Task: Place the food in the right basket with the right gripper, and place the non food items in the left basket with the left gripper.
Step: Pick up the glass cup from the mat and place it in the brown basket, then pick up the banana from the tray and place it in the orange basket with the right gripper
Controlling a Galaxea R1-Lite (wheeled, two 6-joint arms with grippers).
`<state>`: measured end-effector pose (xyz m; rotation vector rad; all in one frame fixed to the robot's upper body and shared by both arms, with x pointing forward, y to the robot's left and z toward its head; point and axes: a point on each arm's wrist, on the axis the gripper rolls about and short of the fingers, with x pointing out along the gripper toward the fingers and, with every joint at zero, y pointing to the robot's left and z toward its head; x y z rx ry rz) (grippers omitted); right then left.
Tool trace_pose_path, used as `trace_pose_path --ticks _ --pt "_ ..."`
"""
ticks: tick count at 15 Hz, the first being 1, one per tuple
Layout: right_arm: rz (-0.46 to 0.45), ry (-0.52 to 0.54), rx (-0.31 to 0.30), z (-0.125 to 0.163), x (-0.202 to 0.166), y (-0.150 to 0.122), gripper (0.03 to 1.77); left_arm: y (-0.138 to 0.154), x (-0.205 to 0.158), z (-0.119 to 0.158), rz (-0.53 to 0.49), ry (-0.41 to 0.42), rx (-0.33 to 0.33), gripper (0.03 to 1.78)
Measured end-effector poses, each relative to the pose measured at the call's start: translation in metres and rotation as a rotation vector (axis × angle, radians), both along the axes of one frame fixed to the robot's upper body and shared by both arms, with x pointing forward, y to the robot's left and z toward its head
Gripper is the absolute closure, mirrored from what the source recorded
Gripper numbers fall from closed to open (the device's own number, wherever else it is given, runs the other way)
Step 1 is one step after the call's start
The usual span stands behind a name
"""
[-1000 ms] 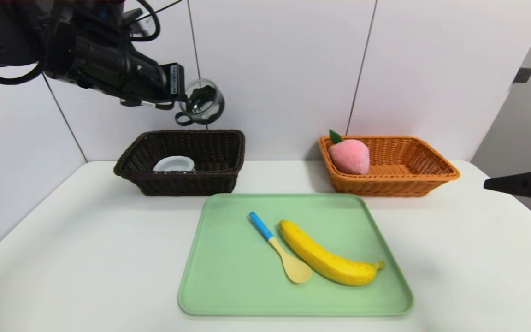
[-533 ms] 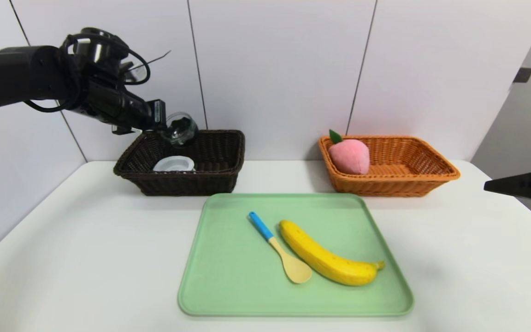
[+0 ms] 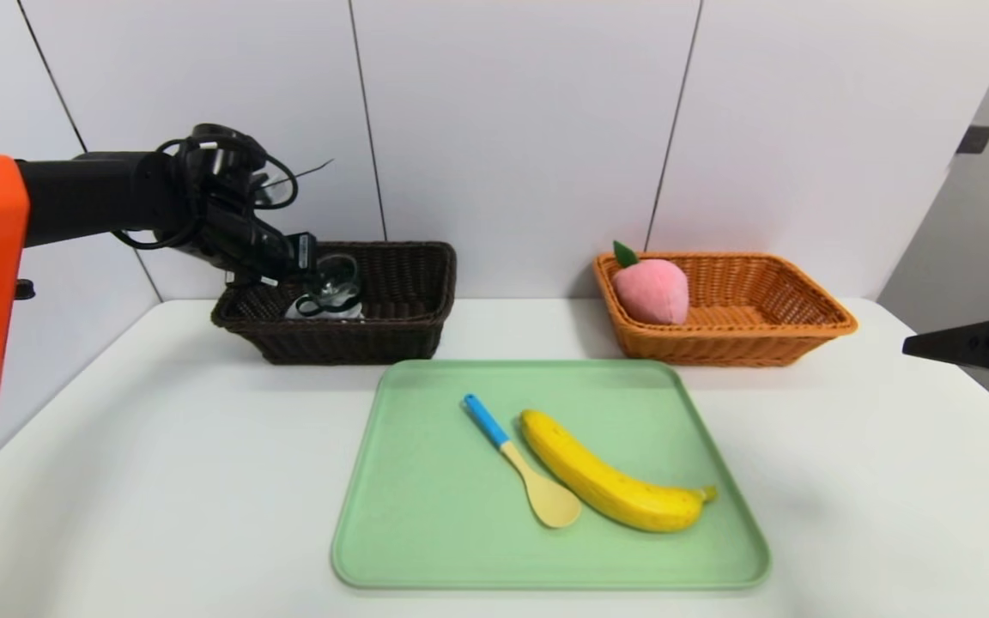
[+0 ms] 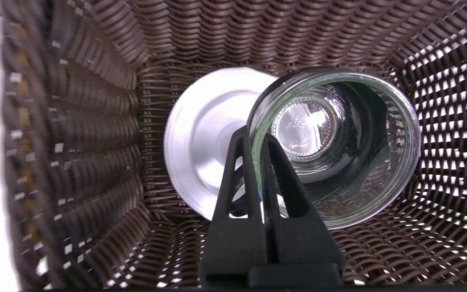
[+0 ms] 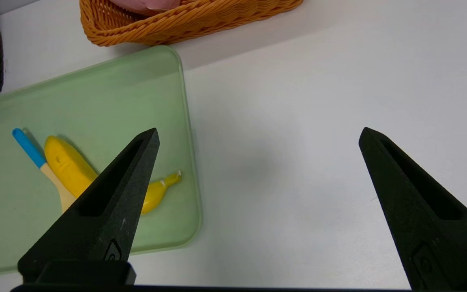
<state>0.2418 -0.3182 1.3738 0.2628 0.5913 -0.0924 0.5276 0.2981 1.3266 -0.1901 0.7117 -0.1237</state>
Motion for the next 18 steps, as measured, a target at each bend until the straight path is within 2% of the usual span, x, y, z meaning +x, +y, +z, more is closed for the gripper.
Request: trace_pose_path --ticks 2,5,8,10,12,15,18 --pt "0.0 0.001 0.0 0.0 0.0 0.0 0.1 0.002 0.002 -0.003 0.003 0.004 0.001 1.72" --pt "0.0 0.001 0.0 0.0 0.0 0.0 0.1 0.002 0.003 -0.004 0.006 0.003 0.001 1.19" --pt "-0.001 0.001 0.0 0.0 0.0 0.0 0.1 0.003 -0.001 0.004 0.011 -0.014 -0.003 0.85" --pt "0.004 -0.034 0.006 0.008 0.001 0.001 0.1 0.004 -0.011 0.021 0.011 -0.051 -0.007 0.68" --pt "0.034 -0.092 0.02 0.024 0.001 0.004 0.1 0.004 -0.03 0.047 0.008 -0.091 -0.012 0.55" --pt "0.102 -0.167 0.034 0.05 0.008 0.017 0.1 0.006 -0.08 0.091 -0.02 -0.114 -0.037 0.41" --pt "0.191 -0.178 0.042 0.07 0.025 0.039 0.1 0.007 -0.14 0.111 -0.064 -0.099 -0.06 0.31"
